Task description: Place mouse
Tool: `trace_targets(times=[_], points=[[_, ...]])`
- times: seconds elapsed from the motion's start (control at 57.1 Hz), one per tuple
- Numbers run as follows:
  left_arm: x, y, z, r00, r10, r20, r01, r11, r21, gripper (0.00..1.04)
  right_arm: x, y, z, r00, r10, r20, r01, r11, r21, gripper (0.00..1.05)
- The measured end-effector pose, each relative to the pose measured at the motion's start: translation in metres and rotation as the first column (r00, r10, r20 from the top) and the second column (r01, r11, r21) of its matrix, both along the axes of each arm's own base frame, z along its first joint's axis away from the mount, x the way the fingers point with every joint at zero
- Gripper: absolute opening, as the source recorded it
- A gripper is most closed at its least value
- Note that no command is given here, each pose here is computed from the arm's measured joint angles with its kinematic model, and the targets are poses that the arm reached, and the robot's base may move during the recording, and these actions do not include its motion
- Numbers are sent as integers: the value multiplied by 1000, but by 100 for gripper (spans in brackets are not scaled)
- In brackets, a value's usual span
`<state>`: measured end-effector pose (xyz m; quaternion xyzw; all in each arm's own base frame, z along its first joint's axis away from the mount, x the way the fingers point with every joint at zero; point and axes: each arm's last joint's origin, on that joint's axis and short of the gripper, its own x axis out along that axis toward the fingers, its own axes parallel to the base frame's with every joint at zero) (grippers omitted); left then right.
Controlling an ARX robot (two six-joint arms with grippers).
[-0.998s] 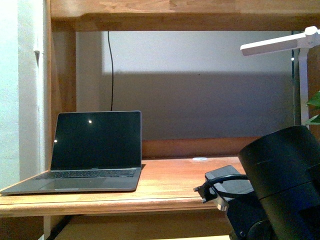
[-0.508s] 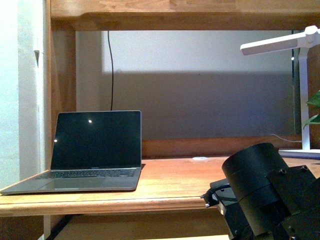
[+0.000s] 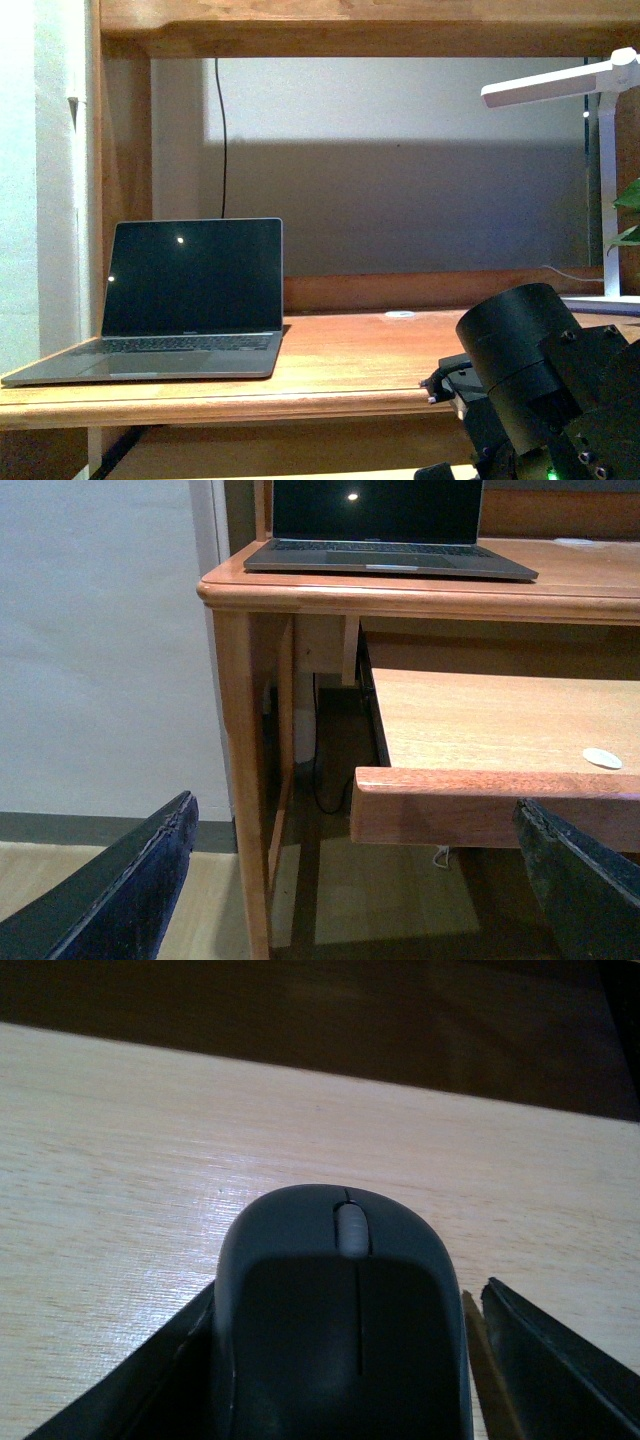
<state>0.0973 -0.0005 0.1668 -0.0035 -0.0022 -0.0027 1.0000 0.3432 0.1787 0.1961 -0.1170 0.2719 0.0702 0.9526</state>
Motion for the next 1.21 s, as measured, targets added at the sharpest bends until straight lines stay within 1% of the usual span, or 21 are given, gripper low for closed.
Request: trace_targets(times=[0.035,0.088,0.175,0.263,0.473,0.595,0.7,0.84,0.963,1.051,1.208], points=[[0,0,0,1000,0,0,0,1000,0,97,0,-1,1,1000,0,0,0,1000,1,61],[0,0,0,1000,0,0,0,1000,0,97,0,-2,2,1000,-2,2,2,1000,6,60],[0,0,0,1000,0,0,0,1000,0,97,-2,-5,9,1000,-5,4,5,1000,19,59],[0,0,0,1000,0,0,0,1000,0,97,-6,-8,23,1000,-7,25,6,999,36,59],[0,0,0,1000,0,0,0,1000,0,97,-24,-17,80,991,3,132,-17,995,102,59],[0,0,0,1000,0,0,0,1000,0,97,-23,-14,110,981,5,194,-31,990,134,59],[0,0,0,1000,0,0,0,1000,0,97,-13,3,128,975,17,221,-49,989,140,59],[0,0,0,1000,0,0,0,1000,0,97,9,35,137,972,42,230,-73,989,129,59],[0,0,0,1000,0,0,0,1000,0,97,34,67,137,968,52,244,-75,993,86,59],[0,0,0,1000,0,0,0,1000,0,97,62,91,135,966,47,255,-62,997,51,59],[0,0,0,1000,0,0,0,1000,0,97,101,117,120,962,29,273,-28,1000,-9,59]])
